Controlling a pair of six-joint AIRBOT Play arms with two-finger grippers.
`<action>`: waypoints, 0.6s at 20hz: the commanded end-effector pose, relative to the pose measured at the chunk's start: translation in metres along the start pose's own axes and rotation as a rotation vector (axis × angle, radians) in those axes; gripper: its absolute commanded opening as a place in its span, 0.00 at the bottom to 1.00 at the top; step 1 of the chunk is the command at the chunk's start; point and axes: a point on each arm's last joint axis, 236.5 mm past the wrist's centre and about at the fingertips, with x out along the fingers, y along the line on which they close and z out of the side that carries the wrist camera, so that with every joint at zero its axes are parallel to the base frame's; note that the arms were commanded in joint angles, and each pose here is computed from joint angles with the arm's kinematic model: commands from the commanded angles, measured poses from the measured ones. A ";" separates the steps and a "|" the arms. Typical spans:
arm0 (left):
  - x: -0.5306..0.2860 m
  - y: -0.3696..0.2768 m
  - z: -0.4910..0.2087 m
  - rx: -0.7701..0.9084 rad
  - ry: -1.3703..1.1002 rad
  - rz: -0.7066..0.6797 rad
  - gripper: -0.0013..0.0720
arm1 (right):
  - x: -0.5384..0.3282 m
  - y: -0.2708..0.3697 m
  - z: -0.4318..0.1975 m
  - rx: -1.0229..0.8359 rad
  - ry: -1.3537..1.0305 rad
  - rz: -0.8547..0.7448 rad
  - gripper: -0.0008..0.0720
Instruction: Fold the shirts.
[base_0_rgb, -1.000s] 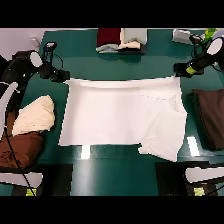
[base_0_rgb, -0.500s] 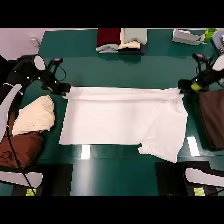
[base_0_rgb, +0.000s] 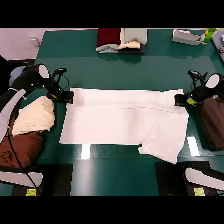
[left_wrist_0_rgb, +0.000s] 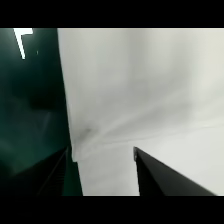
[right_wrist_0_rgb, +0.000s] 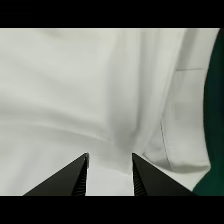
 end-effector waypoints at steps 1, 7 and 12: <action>-0.019 0.003 -0.018 -0.002 0.037 0.024 0.70 | -0.033 0.005 0.007 -0.014 0.002 0.006 0.47; -0.049 0.001 -0.110 -0.050 0.004 0.033 0.70 | -0.093 0.011 -0.003 -0.035 -0.115 0.012 0.71; -0.005 0.008 -0.193 -0.141 0.108 0.031 0.70 | -0.079 0.009 -0.026 -0.029 -0.075 0.012 0.71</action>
